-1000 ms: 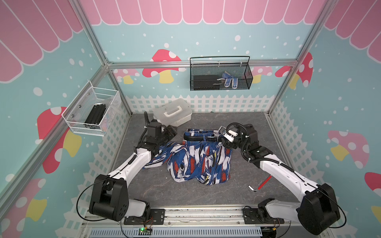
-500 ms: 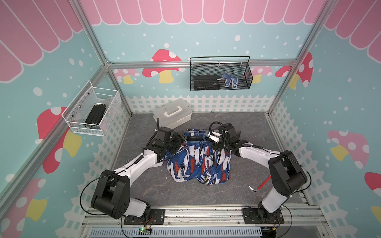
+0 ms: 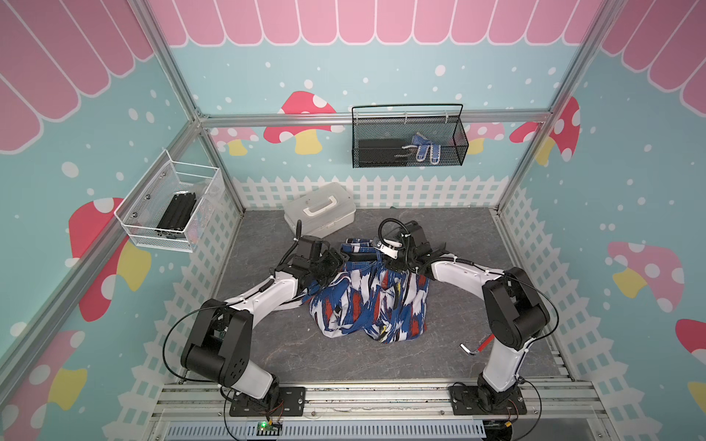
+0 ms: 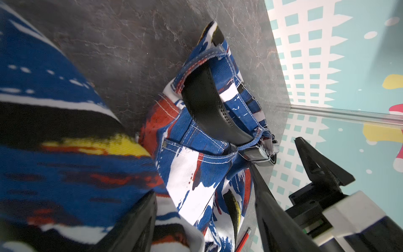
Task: Remove the belt from the trousers
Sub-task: Adjust the trousers at the center of the board.
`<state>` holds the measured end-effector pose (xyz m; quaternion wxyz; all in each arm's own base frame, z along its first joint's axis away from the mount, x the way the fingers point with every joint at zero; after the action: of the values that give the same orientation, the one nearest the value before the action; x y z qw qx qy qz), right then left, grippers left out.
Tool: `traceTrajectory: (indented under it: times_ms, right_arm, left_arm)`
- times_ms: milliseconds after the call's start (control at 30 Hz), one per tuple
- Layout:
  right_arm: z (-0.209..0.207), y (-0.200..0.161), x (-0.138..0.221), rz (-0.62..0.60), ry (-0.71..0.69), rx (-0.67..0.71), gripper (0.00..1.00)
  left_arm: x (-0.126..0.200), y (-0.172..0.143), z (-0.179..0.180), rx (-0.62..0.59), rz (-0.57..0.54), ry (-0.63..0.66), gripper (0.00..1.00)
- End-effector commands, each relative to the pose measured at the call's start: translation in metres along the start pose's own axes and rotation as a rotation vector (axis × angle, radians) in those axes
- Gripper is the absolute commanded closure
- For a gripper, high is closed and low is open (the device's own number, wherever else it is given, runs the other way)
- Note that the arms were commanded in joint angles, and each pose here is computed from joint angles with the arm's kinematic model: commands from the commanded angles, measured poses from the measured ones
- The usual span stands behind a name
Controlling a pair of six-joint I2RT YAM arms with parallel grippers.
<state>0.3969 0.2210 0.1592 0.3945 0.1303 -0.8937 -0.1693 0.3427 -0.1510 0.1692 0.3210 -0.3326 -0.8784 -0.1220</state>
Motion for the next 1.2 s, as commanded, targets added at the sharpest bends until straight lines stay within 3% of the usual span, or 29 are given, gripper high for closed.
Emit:
traceTrajectory:
  times_ms: [0,200,533,767,933,1100,1167]
  right_arm:
    - [0.013,-0.001,-0.003,0.022,0.100,-0.002,0.16]
    - [0.027,-0.007,-0.005,0.033,0.126,-0.002,0.19]
    - [0.024,-0.011,-0.031,0.062,0.044,0.006,0.23]
    - [0.021,-0.010,-0.043,0.082,0.052,-0.017,0.54]
    - [0.015,-0.004,-0.038,0.079,0.079,-0.061,0.64]
    - [0.012,0.009,-0.029,0.050,0.202,-0.155,0.99]
    - [0.010,0.019,-0.022,0.004,0.269,-0.215,1.00]
  left_arm:
    - [-0.002,0.001,-0.001,0.016,0.001,0.008,0.26]
    - [-0.011,0.002,0.004,0.025,0.012,0.030,0.26]
    - [-0.020,0.003,0.009,0.035,0.024,0.052,0.26]
    - [-0.017,0.002,0.003,0.026,0.036,0.037,0.26]
    - [-0.010,0.001,0.001,0.002,0.030,0.037,0.26]
    - [-0.004,0.001,-0.008,-0.044,0.036,0.035,0.26]
    - [0.002,0.001,-0.016,-0.101,0.035,0.045,0.27]
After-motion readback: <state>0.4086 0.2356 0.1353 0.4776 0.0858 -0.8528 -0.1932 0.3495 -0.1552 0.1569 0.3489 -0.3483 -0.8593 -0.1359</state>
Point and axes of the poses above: each gripper's point midway between its finger pads, its own x axis back along the fingers, its own z axis along the line the jaws close on, y = z × x, the point moved 7 cm from there along x, back along the fingers, and after that the axes turned 11 degrees about x, right-handed, at the moved point
